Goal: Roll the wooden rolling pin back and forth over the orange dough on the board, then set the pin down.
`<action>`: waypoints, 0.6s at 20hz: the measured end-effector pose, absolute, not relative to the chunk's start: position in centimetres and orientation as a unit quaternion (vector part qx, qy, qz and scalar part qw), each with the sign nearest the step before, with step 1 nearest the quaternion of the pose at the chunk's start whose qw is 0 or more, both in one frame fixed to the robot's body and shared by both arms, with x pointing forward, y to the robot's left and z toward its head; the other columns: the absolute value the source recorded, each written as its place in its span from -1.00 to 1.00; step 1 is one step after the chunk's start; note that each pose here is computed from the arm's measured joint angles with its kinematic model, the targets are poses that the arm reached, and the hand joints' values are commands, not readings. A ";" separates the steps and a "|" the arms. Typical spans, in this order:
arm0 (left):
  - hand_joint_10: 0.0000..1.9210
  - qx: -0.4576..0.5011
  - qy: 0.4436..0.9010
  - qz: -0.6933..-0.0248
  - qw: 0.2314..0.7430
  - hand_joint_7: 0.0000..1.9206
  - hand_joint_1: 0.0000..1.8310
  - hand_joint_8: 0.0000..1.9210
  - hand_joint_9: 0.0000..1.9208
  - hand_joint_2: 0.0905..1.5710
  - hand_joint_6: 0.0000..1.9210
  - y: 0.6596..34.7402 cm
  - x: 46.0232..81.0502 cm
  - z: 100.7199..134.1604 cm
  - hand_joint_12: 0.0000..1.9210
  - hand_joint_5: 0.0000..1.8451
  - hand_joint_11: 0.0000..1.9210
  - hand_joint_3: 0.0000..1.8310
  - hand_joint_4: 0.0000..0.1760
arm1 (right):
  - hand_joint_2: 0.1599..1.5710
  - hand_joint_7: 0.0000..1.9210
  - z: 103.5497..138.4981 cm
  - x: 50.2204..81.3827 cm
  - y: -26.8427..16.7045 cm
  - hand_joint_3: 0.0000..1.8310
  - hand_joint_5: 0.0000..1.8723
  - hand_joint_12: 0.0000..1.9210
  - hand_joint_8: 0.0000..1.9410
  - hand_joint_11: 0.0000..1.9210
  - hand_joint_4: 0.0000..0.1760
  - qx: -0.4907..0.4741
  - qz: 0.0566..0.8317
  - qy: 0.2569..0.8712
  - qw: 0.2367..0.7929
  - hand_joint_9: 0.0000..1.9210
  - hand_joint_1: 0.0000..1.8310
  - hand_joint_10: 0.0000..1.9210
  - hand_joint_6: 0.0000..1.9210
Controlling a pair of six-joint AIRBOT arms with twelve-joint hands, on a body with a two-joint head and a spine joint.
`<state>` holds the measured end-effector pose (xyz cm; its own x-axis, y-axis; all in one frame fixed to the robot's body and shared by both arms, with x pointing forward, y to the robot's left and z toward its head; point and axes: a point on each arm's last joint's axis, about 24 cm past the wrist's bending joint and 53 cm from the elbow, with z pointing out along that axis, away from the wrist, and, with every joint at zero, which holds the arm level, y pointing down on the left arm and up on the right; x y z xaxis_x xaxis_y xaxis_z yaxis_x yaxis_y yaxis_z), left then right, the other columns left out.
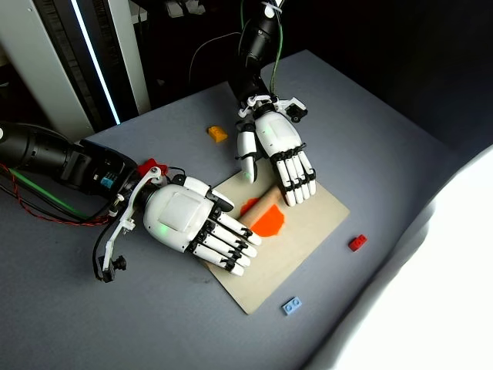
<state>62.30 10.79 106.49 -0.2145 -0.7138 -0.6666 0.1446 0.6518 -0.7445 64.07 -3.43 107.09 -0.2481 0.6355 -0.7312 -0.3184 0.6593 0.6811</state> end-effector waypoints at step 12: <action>-1.00 -0.195 0.699 -0.376 0.577 -0.76 -1.00 -1.00 -0.77 0.83 -1.00 9.9 60.9 106.7 -0.61 -0.79 -1.00 -1.00 -1.00 | 0.96 -0.60 106.1 62.4 -3.7 -1.00 -0.76 -0.35 -1.00 -1.00 -1.00 0.111 0.388 0.693 0.598 -0.80 -1.00 -0.66 -0.73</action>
